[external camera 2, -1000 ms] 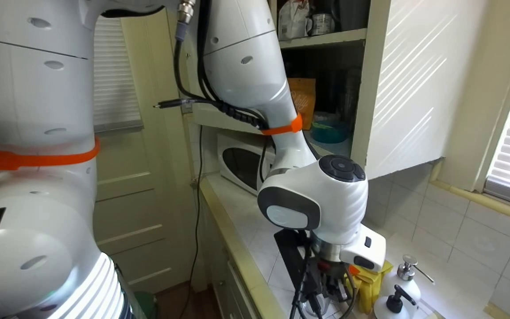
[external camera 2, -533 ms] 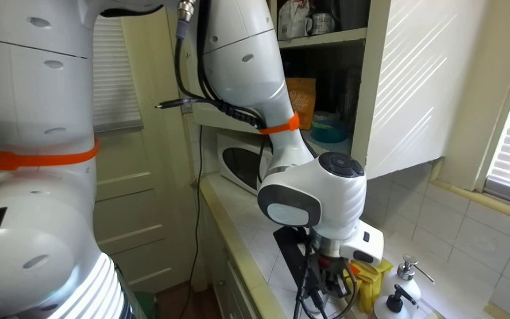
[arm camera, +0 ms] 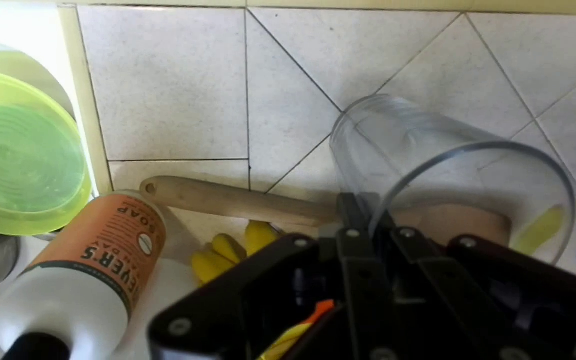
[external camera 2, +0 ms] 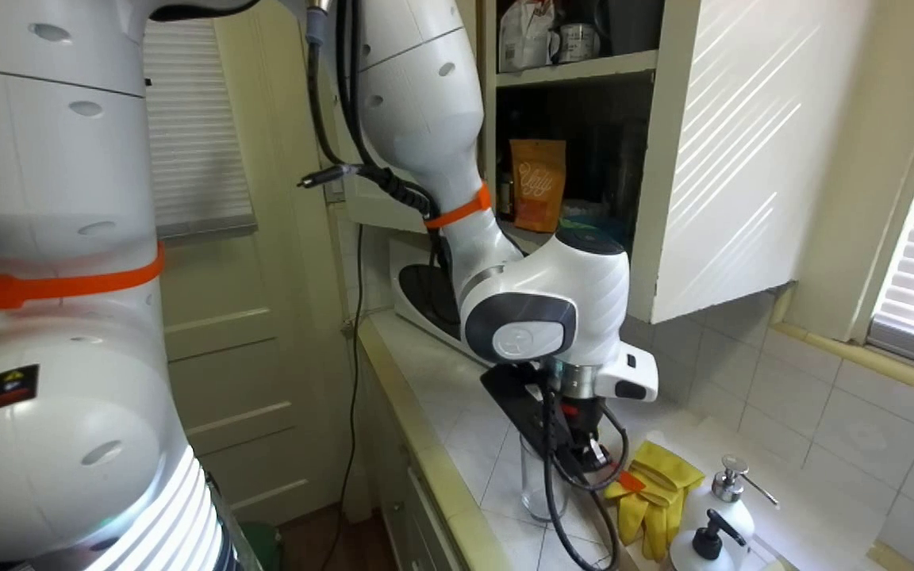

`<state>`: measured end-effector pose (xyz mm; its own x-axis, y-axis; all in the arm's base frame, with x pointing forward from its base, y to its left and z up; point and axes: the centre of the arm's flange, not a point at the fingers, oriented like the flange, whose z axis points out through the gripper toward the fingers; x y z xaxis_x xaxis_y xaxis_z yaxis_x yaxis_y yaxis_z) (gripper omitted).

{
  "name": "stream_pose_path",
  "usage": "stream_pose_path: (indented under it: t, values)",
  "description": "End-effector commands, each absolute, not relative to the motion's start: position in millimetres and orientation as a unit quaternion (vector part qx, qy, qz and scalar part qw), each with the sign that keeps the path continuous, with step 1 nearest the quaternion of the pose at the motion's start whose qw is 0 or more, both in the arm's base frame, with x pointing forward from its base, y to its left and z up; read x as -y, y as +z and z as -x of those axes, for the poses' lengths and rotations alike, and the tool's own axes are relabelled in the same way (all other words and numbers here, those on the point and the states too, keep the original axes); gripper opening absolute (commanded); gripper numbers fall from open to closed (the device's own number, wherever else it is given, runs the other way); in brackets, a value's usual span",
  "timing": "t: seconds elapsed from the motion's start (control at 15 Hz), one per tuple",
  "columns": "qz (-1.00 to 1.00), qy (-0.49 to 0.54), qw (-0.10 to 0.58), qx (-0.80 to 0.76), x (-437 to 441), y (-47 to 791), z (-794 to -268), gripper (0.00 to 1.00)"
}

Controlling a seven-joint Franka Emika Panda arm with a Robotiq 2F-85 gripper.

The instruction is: Move the glass cup to the left

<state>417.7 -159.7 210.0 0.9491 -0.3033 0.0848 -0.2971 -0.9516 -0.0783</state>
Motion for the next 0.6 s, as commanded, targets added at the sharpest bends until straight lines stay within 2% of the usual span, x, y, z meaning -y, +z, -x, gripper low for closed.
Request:
stream_pose_path:
  t: [0.0, 0.53]
  values:
    - [0.987, -0.023, 0.046, -0.151, 127, 248, -438, 0.02]
    - [0.988, -0.016, 0.064, -0.137, 60, 278, -490, 0.02]
